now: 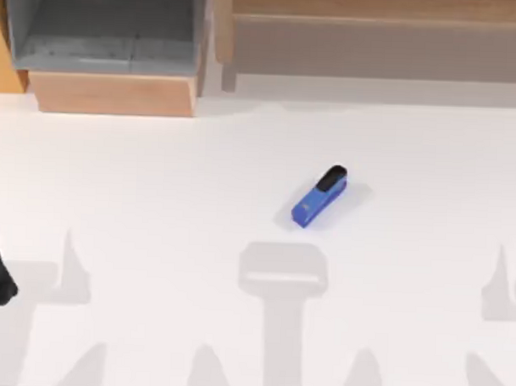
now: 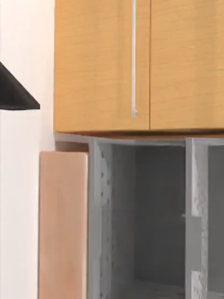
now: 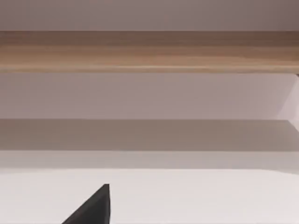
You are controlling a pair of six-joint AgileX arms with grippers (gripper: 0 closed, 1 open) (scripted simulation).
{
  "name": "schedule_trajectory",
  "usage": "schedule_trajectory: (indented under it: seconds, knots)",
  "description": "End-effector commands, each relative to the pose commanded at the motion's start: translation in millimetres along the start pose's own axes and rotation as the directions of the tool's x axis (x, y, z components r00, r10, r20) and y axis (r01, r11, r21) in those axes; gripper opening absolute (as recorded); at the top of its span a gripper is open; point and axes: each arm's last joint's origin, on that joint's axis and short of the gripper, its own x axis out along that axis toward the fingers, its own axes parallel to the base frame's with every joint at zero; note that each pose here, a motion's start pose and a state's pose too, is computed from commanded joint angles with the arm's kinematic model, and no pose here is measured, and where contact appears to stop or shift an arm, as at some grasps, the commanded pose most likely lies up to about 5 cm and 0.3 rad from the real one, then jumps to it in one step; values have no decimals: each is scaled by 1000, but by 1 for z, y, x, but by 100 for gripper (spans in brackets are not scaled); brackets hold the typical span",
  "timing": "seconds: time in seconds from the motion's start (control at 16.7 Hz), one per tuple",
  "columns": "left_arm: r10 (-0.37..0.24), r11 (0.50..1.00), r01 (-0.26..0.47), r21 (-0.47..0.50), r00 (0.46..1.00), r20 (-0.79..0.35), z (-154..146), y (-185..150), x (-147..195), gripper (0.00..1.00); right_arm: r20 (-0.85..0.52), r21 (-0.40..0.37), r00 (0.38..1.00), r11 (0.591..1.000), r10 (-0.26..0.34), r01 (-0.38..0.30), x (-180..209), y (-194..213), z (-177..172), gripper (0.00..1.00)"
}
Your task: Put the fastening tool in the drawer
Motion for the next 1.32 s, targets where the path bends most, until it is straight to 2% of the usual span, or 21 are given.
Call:
schedule_trajectory:
  seconds: [0.18, 0.3, 0.54, 0.72, 0.84, 0.96, 1.14, 1.32]
  knots:
    - [0, 1000, 0, 9, 1000, 0, 1, 0, 0, 100, 0, 0, 1000, 1000, 0, 0, 0, 0, 0, 100]
    - [0, 999, 0, 55, 1000, -2, 7, 1, 2, 100, 0, 0, 1000, 1000, 0, 0, 0, 0, 0, 100]
    - [8, 973, -5, 231, 1000, -11, 32, 8, 16, 100, 0, 0, 1000, 1000, 0, 0, 0, 0, 0, 100]
    - [18, 913, -8, 409, 1000, -22, 55, 18, 40, 100, 0, 0, 1000, 1000, 0, 0, 0, 0, 0, 100]
    - [25, 847, -5, 532, 999, -30, 69, 28, 64, 100, 0, 0, 1000, 1000, 0, 0, 0, 0, 0, 100]
    - [29, 760, 2, 649, 999, -38, 77, 43, 94, 100, 0, 0, 1000, 1000, 0, 0, 0, 0, 0, 100]
    - [31, 600, 20, 800, 998, -48, 76, 70, 145, 100, 0, 0, 1000, 1000, 0, 0, 0, 0, 0, 100]
    - [25, 424, 33, 905, 998, -49, 58, 101, 197, 100, 0, 0, 1000, 1000, 0, 0, 0, 0, 0, 100]
